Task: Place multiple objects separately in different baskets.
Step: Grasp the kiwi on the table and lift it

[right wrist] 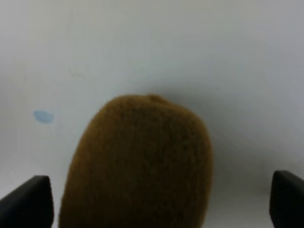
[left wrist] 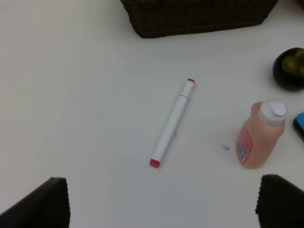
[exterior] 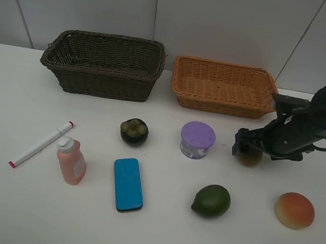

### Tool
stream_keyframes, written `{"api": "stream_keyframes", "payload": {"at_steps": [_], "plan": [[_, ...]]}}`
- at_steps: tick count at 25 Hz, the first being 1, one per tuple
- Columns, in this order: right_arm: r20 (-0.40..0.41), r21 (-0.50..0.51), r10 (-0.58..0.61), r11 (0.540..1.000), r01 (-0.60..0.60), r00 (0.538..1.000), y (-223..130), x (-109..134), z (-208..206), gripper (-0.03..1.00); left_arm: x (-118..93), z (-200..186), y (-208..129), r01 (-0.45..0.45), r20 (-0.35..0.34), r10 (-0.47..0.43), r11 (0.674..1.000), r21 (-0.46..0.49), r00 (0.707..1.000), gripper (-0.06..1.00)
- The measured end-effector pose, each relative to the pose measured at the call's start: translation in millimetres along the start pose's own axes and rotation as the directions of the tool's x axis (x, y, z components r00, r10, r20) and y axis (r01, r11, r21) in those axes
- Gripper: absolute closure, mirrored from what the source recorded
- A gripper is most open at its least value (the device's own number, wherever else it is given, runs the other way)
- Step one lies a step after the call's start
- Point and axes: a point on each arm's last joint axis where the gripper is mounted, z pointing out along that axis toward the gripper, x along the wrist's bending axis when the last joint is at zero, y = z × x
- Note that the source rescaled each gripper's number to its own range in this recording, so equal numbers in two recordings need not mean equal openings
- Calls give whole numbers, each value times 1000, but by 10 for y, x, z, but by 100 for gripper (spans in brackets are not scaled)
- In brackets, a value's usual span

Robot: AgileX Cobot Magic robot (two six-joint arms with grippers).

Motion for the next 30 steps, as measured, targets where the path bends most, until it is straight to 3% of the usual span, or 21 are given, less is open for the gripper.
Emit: {"api": "stream_keyframes", "payload": {"at_steps": [6,9,11,15,30], "plan": [[1,-15,0,1000,0,1000,11,-1,23,-1,0,0,0,0,0,0,1000,0,1000,-6],[0,-17,0,1000,0,1000,13,-1,23,10,0,0,0,0,0,0,1000,0,1000,-6],[0,-17,0,1000,0,1000,13,-1,23,30,0,0,0,0,0,0,1000,0,1000,-6],[0,-22,1,1000,-1,1000,17,-1,23,97,0,0,0,0,0,0,1000,0,1000,-6],[-2,-22,13,1000,-13,1000,18,1,22,96,0,0,0,0,0,0,1000,0,1000,-6]]}}
